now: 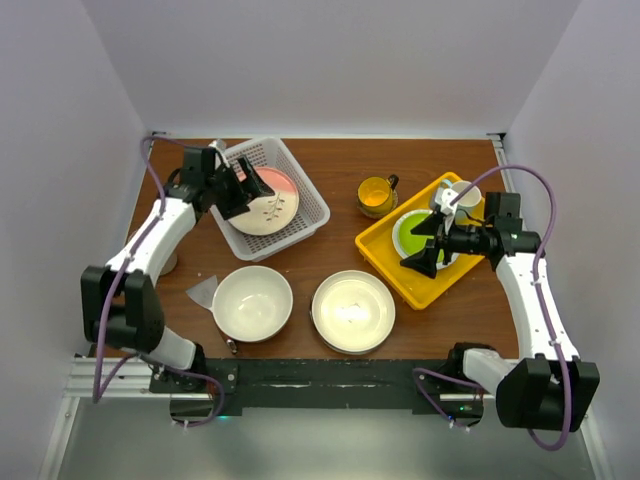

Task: Place the mixed dishes into the plastic bin
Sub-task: Place the plate in the plastic bin, then pick up the plate at the center of the board.

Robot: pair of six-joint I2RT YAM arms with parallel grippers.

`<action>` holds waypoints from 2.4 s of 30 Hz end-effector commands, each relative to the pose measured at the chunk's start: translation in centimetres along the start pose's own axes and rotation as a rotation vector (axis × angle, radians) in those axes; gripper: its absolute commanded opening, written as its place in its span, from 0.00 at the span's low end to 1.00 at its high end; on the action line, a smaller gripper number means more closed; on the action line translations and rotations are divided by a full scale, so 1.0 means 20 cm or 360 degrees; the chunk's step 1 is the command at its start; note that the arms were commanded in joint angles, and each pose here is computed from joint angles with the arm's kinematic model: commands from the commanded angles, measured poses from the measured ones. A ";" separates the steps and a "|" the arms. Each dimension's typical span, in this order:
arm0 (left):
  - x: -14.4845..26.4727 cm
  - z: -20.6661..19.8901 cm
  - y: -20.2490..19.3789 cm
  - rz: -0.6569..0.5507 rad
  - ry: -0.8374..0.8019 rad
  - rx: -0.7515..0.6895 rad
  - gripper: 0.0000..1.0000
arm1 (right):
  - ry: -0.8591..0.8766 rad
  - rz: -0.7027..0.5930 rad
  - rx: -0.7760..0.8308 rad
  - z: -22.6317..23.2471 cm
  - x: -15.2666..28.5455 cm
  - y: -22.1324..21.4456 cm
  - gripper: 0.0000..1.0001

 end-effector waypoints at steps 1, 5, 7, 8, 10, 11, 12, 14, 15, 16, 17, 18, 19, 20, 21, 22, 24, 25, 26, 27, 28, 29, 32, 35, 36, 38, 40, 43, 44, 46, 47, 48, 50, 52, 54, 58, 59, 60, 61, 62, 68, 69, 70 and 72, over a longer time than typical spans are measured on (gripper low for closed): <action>0.19 -0.12 0.04 -0.0288 -0.0410 -0.0487 0.92 | 0.0005 -0.0067 0.0161 0.04 0.04 0.09 0.97; 0.29 -0.08 -0.05 -0.0386 -0.0505 -0.0701 0.92 | 0.0026 -0.0083 0.0192 0.05 0.04 0.08 0.97; 0.38 -0.10 -0.06 -0.0504 -0.0536 -0.0795 0.92 | 0.0056 -0.0080 0.0212 0.06 0.03 0.06 0.96; 0.39 -0.06 -0.09 -0.0529 -0.0512 -0.0856 0.92 | 0.0065 -0.0076 0.0216 0.07 0.03 0.06 0.96; 0.51 -0.09 -0.10 -0.0683 -0.0549 -0.0965 0.93 | 0.0104 -0.0080 0.0256 0.08 0.03 0.04 0.97; 0.52 -0.06 -0.12 -0.0716 -0.0527 -0.1022 0.95 | 0.0122 -0.0082 0.0271 0.09 0.03 0.03 0.97; 0.58 -0.08 -0.13 -0.0792 -0.0539 -0.1066 0.97 | 0.0141 -0.0084 0.0289 0.09 0.03 0.03 0.97; 0.59 -0.04 -0.16 -0.0836 -0.0532 -0.1110 1.00 | 0.0192 -0.0084 0.0359 0.12 0.03 0.02 0.98; 0.62 -0.05 -0.18 -0.0870 -0.0553 -0.1136 1.00 | 0.0214 -0.0081 0.0376 0.13 0.03 0.02 0.98; 0.62 -0.04 -0.20 -0.0865 -0.0563 -0.1145 1.00 | 0.0254 -0.0069 0.0421 0.16 0.04 0.01 0.98; 0.60 -0.02 -0.23 -0.0838 -0.0571 -0.1156 1.00 | 0.0278 -0.0055 0.0442 0.16 0.04 0.00 0.98; 0.61 -0.01 -0.24 -0.0842 -0.0573 -0.1163 1.00 | 0.0301 -0.0047 0.0467 0.17 0.04 0.00 0.98; 0.60 0.00 -0.25 -0.0837 -0.0575 -0.1177 1.00 | 0.0336 -0.0034 0.0504 0.20 0.05 -0.02 0.98; 0.59 0.01 -0.26 -0.0828 -0.0569 -0.1180 1.00 | 0.0348 -0.0022 0.0518 0.20 0.05 -0.02 0.98; 0.60 0.01 -0.26 -0.0836 -0.0574 -0.1193 1.00 | 0.0375 -0.0005 0.0491 0.21 0.06 -0.03 0.98; 0.60 0.01 -0.27 -0.0839 -0.0576 -0.1209 1.00 | 0.0392 -0.0006 0.0562 0.22 0.06 -0.04 0.98; 0.62 0.00 -0.27 -0.0850 -0.0585 -0.1223 1.00 | 0.0421 -0.0002 0.0602 0.22 0.06 -0.05 0.98; 0.62 0.01 -0.28 -0.0848 -0.0589 -0.1227 1.00 | 0.0426 -0.0003 0.0611 0.23 0.05 -0.05 0.98; 0.63 0.00 -0.28 -0.0849 -0.0598 -0.1237 1.00 | 0.0430 -0.0006 0.0619 0.23 0.05 -0.05 0.98; 0.63 0.00 -0.29 -0.0847 -0.0606 -0.1238 1.00 | 0.0438 -0.0006 0.0644 0.23 0.05 -0.05 0.98; 0.63 0.00 -0.29 -0.0844 -0.0617 -0.1244 1.00 | 0.0446 -0.0004 0.0665 0.23 0.04 -0.05 0.98; 0.63 0.00 -0.29 -0.0837 -0.0624 -0.1247 1.00 | 0.0451 0.0002 0.0678 0.23 0.04 -0.05 0.98; 0.62 0.00 -0.29 -0.0821 -0.0640 -0.1248 1.00 | 0.0475 0.0041 0.0722 0.23 0.02 -0.04 0.98; 0.61 0.00 -0.30 -0.0813 -0.0640 -0.1246 1.00 | 0.0499 0.0120 0.0771 0.24 -0.03 -0.02 0.98; 0.61 0.00 -0.30 -0.0813 -0.0640 -0.1246 1.00 | 0.0460 0.0133 0.0774 0.22 -0.05 -0.01 0.98; 0.60 0.00 -0.30 -0.0798 -0.0648 -0.1241 1.00 | 0.0452 0.0202 0.0859 0.24 -0.09 -0.01 0.98; 0.59 0.00 -0.31 -0.0778 -0.0661 -0.1242 1.00 | 0.0399 0.0258 0.0947 0.23 -0.14 0.02 0.98; 0.58 0.01 -0.31 -0.0749 -0.0669 -0.1228 1.00 | 0.0404 0.0319 0.1032 0.24 -0.18 0.04 0.98; 0.57 0.01 -0.31 -0.0739 -0.0668 -0.1225 1.00 | 0.0420 0.0347 0.1028 0.24 -0.19 0.03 0.98; 0.57 0.01 -0.31 -0.0738 -0.0666 -0.1221 1.00 | 0.0469 0.0369 0.1061 0.27 -0.22 0.01 0.98; 0.57 0.01 -0.31 -0.0733 -0.0664 -0.1219 1.00 | 0.0465 0.0397 0.1074 0.27 -0.23 0.00 0.98; 0.57 0.01 -0.31 -0.0736 -0.0663 -0.1220 1.00 | 0.0487 0.0404 0.1101 0.29 -0.24 -0.01 0.98; 0.56 0.02 -0.31 -0.0727 -0.0660 -0.1214 1.00 | 0.0490 0.0460 0.1111 0.29 -0.25 -0.06 0.98; 0.55 0.02 -0.31 -0.0723 -0.0655 -0.1212 1.00 | 0.0507 0.0498 0.1117 0.30 -0.26 -0.10 0.98; 0.55 0.02 -0.31 -0.0719 -0.0656 -0.1212 1.00 | 0.0509 0.0533 0.1131 0.30 -0.27 -0.12 0.98; 0.54 0.03 -0.31 -0.0707 -0.0645 -0.1201 1.00 | 0.0499 0.0582 0.1128 0.30 -0.29 -0.16 0.98; 0.54 0.03 -0.31 -0.0711 -0.0643 -0.1201 1.00 | 0.0476 0.0597 0.1122 0.29 -0.29 -0.16 0.98; 0.54 0.03 -0.31 -0.0711 -0.0643 -0.1201 1.00 | 0.0413 0.0636 0.1093 0.28 -0.30 -0.15 0.98; 0.54 0.03 -0.31 -0.0709 -0.0643 -0.1201 1.00 | 0.0388 0.0651 0.1079 0.28 -0.30 -0.14 0.98; 0.54 0.03 -0.31 -0.0709 -0.0641 -0.1198 1.00 | 0.0353 0.0665 0.1040 0.27 -0.31 -0.14 0.98; 0.53 0.03 -0.31 -0.0702 -0.0636 -0.1193 1.00 | 0.0243 0.0677 0.1003 0.26 -0.33 -0.11 0.98; 0.53 0.03 -0.31 -0.0701 -0.0633 -0.1192 1.00 | 0.0208 0.0678 0.0976 0.25 -0.33 -0.11 0.98; 0.53 0.03 -0.31 -0.0707 -0.0630 -0.1192 1.00 | 0.0121 0.0703 0.0955 0.22 -0.33 -0.10 0.98; 0.53 0.03 -0.31 -0.0708 -0.0624 -0.1192 1.00 | -0.0023 0.0697 0.0813 0.18 -0.36 -0.06 0.98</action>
Point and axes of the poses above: each gripper's point midway between its finger pads, its own x axis back along the fingers, its own z axis along the line the jaws close on, y = z × x, the point moved 6 cm from there along x, back along the fingers, and after that the axes turned 3 degrees about -x, right-handed, at the moved point
